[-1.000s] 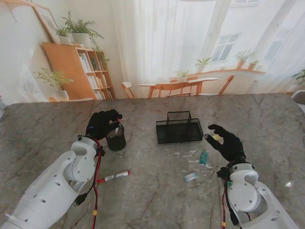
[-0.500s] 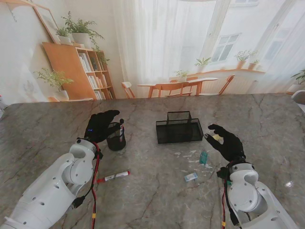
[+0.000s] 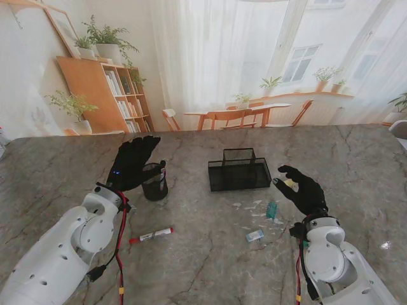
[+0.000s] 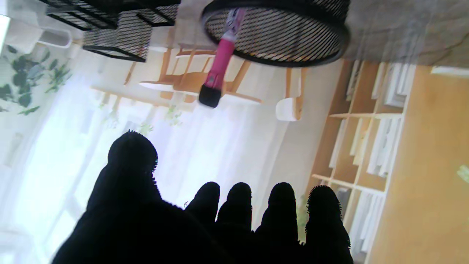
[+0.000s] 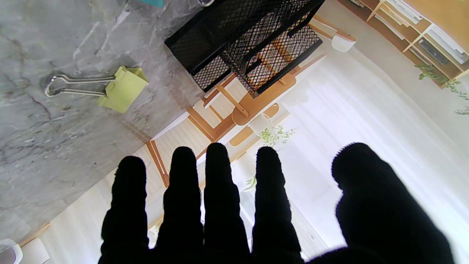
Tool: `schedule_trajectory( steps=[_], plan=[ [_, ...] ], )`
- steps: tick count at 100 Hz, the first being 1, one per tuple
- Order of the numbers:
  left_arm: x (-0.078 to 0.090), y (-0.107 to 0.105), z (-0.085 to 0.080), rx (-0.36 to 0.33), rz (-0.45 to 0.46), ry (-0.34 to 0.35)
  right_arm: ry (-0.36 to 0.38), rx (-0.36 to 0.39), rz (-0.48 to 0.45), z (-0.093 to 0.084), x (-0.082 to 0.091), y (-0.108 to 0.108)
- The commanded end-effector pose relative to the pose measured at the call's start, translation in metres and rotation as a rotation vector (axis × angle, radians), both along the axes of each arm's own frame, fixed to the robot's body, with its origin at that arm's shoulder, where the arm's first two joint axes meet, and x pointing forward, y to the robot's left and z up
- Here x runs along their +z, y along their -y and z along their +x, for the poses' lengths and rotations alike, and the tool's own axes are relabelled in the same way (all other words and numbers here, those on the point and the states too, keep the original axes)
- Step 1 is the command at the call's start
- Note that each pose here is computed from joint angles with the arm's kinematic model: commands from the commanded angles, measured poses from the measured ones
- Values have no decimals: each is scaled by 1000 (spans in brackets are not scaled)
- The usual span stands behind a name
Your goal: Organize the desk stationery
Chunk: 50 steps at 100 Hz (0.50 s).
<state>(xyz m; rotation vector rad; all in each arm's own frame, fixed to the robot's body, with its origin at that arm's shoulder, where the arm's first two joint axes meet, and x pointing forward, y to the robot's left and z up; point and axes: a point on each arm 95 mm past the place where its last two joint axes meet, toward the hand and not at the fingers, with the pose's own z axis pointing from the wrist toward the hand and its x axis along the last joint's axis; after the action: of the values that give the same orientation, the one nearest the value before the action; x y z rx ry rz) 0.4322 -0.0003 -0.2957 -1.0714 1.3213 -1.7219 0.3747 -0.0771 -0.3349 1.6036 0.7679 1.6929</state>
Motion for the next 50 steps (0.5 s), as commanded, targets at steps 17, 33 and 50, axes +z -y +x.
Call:
schedule_trajectory(
  steps=[17,33,50],
  plan=[
    [18,11,-27,-116,21,78,-11,13,8,0,-2,-1],
    [21,14,-48,-190,66,94,-12,17,11,1,-2,-2],
    [17,18,-70,-267,147,89,-12,18,12,1,-2,-2]
  ],
)
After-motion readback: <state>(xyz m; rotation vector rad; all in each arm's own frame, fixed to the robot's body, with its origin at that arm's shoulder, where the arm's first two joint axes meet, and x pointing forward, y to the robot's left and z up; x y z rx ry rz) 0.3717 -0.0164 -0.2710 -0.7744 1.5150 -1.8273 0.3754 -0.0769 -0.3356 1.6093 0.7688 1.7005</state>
